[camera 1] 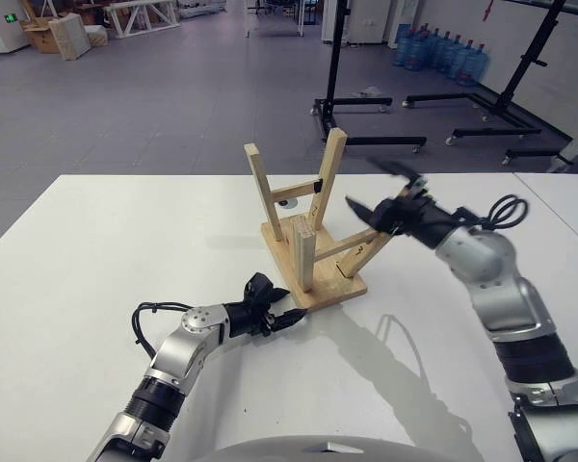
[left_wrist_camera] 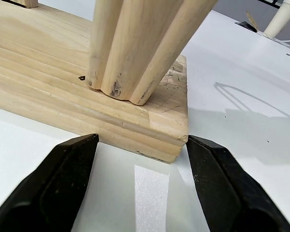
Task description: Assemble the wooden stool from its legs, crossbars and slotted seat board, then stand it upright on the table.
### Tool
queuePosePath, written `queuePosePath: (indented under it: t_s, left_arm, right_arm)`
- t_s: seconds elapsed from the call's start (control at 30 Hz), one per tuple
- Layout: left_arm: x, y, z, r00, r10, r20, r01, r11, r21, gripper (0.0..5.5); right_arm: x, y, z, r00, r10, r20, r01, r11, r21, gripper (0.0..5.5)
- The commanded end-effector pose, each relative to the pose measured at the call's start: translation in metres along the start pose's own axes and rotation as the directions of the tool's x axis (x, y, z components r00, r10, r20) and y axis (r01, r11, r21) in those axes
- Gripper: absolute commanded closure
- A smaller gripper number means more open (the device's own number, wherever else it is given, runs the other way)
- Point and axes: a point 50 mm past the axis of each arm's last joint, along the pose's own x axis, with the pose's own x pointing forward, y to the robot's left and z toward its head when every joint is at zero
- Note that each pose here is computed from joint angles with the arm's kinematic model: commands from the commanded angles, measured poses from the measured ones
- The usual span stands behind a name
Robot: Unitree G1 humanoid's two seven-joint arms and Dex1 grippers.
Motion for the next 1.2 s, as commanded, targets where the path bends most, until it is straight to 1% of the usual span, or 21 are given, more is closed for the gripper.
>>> queuePosePath:
  t_s: [0.03,0.13,0.23,0.33,0.4,0.47,0.53,0.6,0.7,0.73,0.77,0.87,0.9,0.97,1.03,1.07,1.13,1.2]
  left_arm:
    - [-0.009,0.009,-0.014,0.994,0.029,-0.103,-0.031,0.999,-0.017,2.20]
    - [-0.009,0.010,-0.013,0.995,0.029,-0.099,-0.031,0.999,-0.022,2.20]
    - [-0.012,0.010,-0.014,0.995,0.038,-0.096,-0.041,0.999,-0.026,2.20]
    - [-0.017,0.014,-0.012,0.995,0.071,-0.076,-0.073,0.997,-0.021,2.20]
    - [-0.024,0.015,-0.002,0.996,0.087,-0.020,-0.087,0.996,-0.012,2.20]
    - [-0.036,0.013,0.011,0.994,0.092,0.051,-0.093,0.996,0.014,2.20]
    - [-0.050,0.010,0.022,0.990,0.097,0.106,-0.101,0.994,0.032,2.20]
    - [-0.061,0.008,0.029,0.985,0.112,0.129,-0.119,0.992,0.047,2.20]
    - [-0.076,0.006,0.039,0.980,0.132,0.151,-0.147,0.985,0.094,2.20]
    - [-0.081,0.006,0.045,0.976,0.144,0.162,-0.164,0.979,0.118,2.20]
    - [-0.085,0.006,0.051,0.973,0.151,0.175,-0.177,0.974,0.142,2.20]
    - [-0.096,0.002,0.081,0.955,0.114,0.273,-0.173,0.964,0.204,2.20]
    - [-0.099,0.000,0.091,0.946,0.089,0.313,-0.160,0.965,0.209,2.20]
    - [-0.107,-0.005,0.111,0.917,0.045,0.397,-0.140,0.967,0.212,2.20]
    - [-0.110,-0.007,0.126,0.894,0.021,0.447,-0.129,0.969,0.212,2.20]
    - [-0.110,-0.008,0.131,0.885,0.003,0.466,-0.113,0.972,0.208,2.20]
    - [-0.107,-0.016,0.145,0.830,-0.073,0.553,-0.032,0.984,0.177,2.20]
    - [-0.100,-0.026,0.155,0.796,-0.150,0.586,0.051,0.982,0.182,2.20]
  right_arm:
    - [-0.009,0.066,-0.013,0.955,0.281,-0.094,-0.278,0.960,0.045,1.67]
    - [-0.010,0.078,-0.017,0.953,0.276,-0.121,-0.272,0.961,0.048,1.67]
    - [-0.008,0.074,-0.017,0.964,0.244,-0.109,-0.242,0.970,0.033,1.67]
    - [-0.006,0.060,-0.015,0.985,0.158,-0.070,-0.157,0.987,0.023,1.67]
    - [-0.007,0.037,-0.008,0.998,0.062,0.033,-0.066,0.990,0.123,1.67]
    - [-0.018,0.017,0.004,0.980,0.021,0.200,-0.063,0.976,0.208,1.67]
    - [-0.027,-0.004,0.007,0.964,-0.037,0.262,-0.023,0.975,0.222,1.67]
    - [-0.032,-0.025,0.009,0.945,-0.100,0.311,0.030,0.975,0.221,1.67]
    - [-0.035,-0.056,0.022,0.880,-0.235,0.413,0.115,0.949,0.295,1.67]
    - [-0.036,-0.068,0.023,0.858,-0.298,0.418,0.153,0.926,0.345,1.67]
    - [-0.037,-0.077,0.021,0.843,-0.354,0.404,0.190,0.900,0.392,1.67]
    - [-0.044,-0.097,-0.007,0.826,-0.502,0.256,0.311,0.785,0.535,1.67]
    - [-0.046,-0.099,-0.016,0.820,-0.533,0.208,0.344,0.749,0.567,1.67]
    - [-0.055,-0.105,-0.037,0.781,-0.617,0.100,0.421,0.637,0.645,1.67]
    - [-0.059,-0.105,-0.049,0.757,-0.653,0.037,0.447,0.557,0.700,1.67]
    - [-0.060,-0.104,-0.053,0.756,-0.655,0.013,0.461,0.547,0.699,1.67]
    - [-0.059,-0.098,-0.061,0.766,-0.642,-0.023,0.466,0.530,0.709,1.67]
    - [-0.056,-0.090,-0.064,0.777,-0.628,-0.036,0.452,0.517,0.727,1.67]
